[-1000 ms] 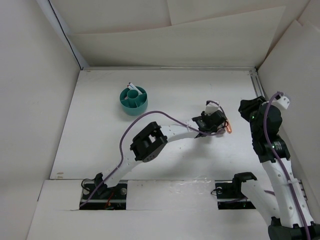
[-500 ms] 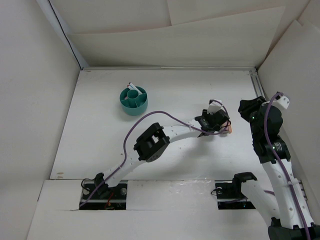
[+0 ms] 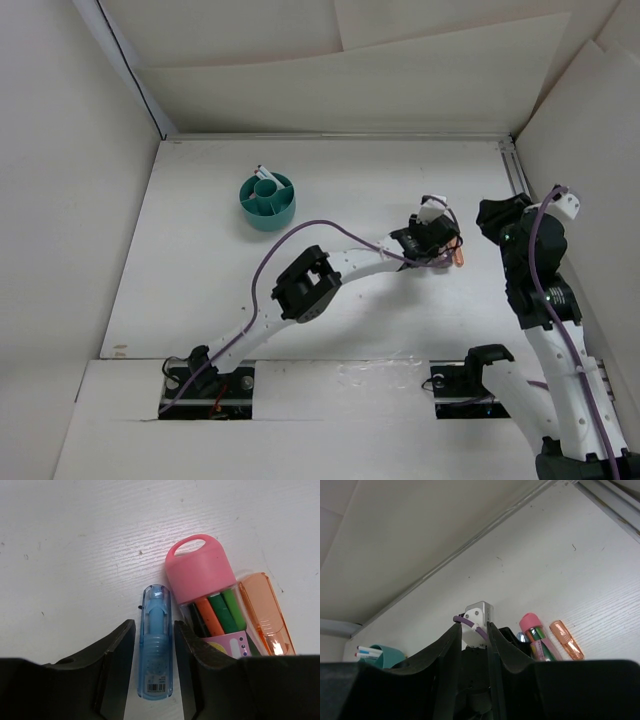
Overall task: Sort the stationery into containers
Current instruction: Move the pen to the center of the board, then pick up the pen from the center of the board.
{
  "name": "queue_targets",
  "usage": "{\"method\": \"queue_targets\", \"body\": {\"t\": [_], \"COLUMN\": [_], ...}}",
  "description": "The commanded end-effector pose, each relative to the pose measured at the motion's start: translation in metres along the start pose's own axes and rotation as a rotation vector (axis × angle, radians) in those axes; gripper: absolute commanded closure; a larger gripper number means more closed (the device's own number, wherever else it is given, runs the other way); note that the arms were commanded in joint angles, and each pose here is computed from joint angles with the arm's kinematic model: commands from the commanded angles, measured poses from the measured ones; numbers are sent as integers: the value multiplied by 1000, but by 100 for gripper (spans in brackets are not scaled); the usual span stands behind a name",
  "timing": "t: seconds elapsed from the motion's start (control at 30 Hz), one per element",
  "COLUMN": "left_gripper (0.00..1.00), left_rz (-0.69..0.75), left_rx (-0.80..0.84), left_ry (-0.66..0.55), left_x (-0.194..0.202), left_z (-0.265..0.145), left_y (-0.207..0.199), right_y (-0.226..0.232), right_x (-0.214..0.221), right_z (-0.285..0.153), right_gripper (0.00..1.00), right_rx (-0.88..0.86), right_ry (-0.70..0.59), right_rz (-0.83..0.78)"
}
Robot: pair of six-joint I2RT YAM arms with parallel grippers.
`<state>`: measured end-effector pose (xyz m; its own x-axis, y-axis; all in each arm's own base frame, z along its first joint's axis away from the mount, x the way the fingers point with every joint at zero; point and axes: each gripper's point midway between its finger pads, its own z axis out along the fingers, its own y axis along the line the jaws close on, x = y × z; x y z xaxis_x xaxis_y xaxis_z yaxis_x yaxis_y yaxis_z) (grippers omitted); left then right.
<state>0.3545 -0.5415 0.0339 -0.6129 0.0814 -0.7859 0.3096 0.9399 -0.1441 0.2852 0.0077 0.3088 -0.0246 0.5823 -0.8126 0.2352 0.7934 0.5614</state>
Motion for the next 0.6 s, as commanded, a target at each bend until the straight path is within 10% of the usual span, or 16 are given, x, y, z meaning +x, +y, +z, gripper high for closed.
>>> {"method": "queue_targets", "body": {"t": [0.0,0.2,0.57], "left_gripper": [65,59,99], "left_rz": [11,32,5], "left_rx": [-10,-6,-70], "left_ry": [-12,-51,-87], "left_x": [-7,-18,-32], "left_z": [6,9,-10], "left_y": [5,2,20], "right_y": [10,9,13], "right_x": [-9,-4,-16], "right_z": [-1,0,-5], "right_gripper": [67,67,67], "right_rx": [-45,-48,-61], "right_ry": [-34,-22,-57], "right_rz": [4,2,13]}}
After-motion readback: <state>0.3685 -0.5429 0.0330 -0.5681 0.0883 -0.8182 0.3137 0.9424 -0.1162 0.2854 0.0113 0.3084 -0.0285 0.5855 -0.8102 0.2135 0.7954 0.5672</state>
